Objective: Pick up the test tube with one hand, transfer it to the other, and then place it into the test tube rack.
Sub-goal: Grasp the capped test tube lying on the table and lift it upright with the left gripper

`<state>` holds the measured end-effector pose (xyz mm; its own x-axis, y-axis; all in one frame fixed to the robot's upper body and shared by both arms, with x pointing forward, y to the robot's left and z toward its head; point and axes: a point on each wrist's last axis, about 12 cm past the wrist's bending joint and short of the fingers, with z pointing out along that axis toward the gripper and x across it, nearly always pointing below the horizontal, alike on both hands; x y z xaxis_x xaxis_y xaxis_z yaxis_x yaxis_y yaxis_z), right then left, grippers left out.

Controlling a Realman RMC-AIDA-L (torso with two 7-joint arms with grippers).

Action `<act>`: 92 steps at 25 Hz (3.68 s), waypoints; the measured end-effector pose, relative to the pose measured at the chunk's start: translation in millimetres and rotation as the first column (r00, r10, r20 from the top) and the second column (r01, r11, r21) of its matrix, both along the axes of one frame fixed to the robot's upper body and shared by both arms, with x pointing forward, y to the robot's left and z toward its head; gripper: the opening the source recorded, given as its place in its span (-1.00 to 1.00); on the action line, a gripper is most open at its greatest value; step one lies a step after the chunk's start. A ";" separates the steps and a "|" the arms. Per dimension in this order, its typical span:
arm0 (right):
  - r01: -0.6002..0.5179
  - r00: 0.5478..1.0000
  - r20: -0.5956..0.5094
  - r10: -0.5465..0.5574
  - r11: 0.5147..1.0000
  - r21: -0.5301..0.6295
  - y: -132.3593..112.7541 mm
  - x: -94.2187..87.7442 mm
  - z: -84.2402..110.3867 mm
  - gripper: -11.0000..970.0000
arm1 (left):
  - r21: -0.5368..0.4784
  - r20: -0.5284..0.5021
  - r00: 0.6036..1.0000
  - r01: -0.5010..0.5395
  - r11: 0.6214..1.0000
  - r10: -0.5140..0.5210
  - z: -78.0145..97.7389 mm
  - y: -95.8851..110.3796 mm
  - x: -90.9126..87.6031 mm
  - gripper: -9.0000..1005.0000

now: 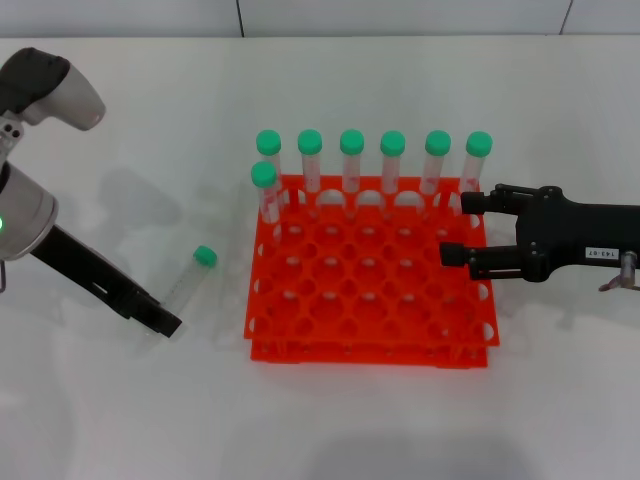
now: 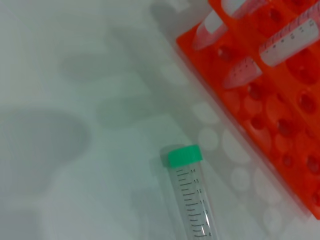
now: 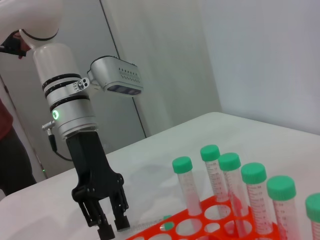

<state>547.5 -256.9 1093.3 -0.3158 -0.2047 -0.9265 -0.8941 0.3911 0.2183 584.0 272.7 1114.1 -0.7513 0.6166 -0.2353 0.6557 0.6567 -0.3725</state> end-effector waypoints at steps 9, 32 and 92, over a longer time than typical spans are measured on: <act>0.003 1.000 -0.001 -0.003 1.000 0.000 -0.7 -0.5 -0.4 0.77 | 0.010 0.006 1.000 0.005 1.000 -0.005 -1.1 -1.1 0.6 -0.10; 0.002 1.000 0.003 -0.002 1.000 -0.001 -0.6 0.1 0.5 0.77 | 0.047 0.012 1.000 0.007 0.999 -0.007 -5.3 -2.4 0.9 -0.32; 0.031 0.997 0.075 -0.033 0.999 0.025 -14.8 6.9 20.4 0.77 | -0.664 0.507 0.708 -0.044 0.746 0.492 57.6 28.1 30.8 -0.61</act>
